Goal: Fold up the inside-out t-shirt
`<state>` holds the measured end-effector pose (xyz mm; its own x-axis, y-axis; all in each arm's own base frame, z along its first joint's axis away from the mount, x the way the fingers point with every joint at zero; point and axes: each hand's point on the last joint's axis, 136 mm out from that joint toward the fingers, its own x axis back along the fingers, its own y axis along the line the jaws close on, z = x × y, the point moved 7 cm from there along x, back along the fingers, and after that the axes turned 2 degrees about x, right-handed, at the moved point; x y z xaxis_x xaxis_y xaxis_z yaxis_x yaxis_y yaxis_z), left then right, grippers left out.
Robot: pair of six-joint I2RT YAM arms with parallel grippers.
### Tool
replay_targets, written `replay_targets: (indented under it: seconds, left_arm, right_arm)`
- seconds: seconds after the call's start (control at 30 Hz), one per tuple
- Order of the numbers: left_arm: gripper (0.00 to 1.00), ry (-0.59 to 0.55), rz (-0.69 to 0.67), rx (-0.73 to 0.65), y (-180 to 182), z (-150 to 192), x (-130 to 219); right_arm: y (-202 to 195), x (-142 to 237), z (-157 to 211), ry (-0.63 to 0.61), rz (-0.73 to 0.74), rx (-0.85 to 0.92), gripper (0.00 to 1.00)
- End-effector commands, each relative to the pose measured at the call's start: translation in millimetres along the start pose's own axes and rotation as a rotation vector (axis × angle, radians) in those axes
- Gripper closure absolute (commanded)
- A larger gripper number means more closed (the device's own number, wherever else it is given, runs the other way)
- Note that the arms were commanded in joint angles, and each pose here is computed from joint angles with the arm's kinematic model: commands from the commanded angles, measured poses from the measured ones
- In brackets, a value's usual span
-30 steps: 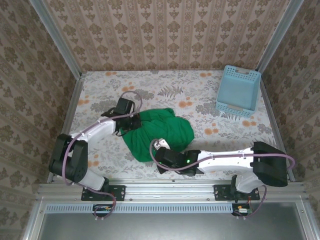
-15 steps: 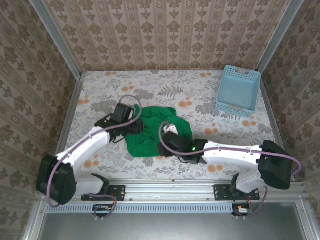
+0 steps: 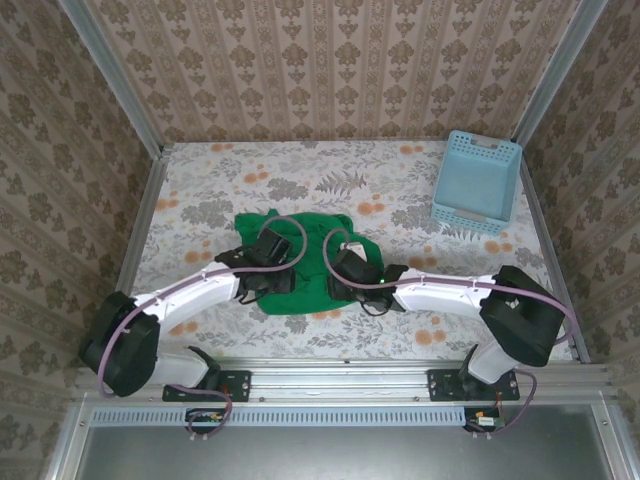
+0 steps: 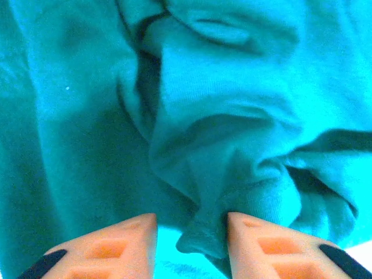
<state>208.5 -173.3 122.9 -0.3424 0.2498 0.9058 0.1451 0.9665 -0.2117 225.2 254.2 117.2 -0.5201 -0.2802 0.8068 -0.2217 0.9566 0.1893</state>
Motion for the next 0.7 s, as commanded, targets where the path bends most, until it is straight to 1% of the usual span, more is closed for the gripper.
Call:
replay_targets:
  seconds: [0.0, 0.2, 0.33, 0.47, 0.57, 0.67]
  left_arm:
    - [0.76, -0.011, -0.025, 0.008, 5, 2, -6]
    - [1.0, -0.044, 0.01, 0.001, 4, 3, -4]
    - [1.0, -0.103, 0.025, 0.013, 8, 4, 13]
    - [1.0, -0.21, 0.062, 0.042, 17, 11, 42]
    - [1.0, -0.281, 0.096, 0.073, 26, 19, 61]
    - [1.0, -0.313, 0.133, 0.095, 32, 28, 71]
  right_arm:
    - [-1, -11, 4, 0.022, -0.007, -0.017, 0.46]
    - [-14, -38, 14, 0.093, 0.024, -0.062, 0.46]
    - [-30, -48, 19, 0.127, 0.089, -0.105, 0.44]
    - [-57, -56, 24, 0.166, 0.16, -0.194, 0.43]
    - [-73, -56, 26, 0.174, 0.189, -0.24, 0.43]
    - [-85, -56, 26, 0.171, 0.213, -0.262, 0.42]
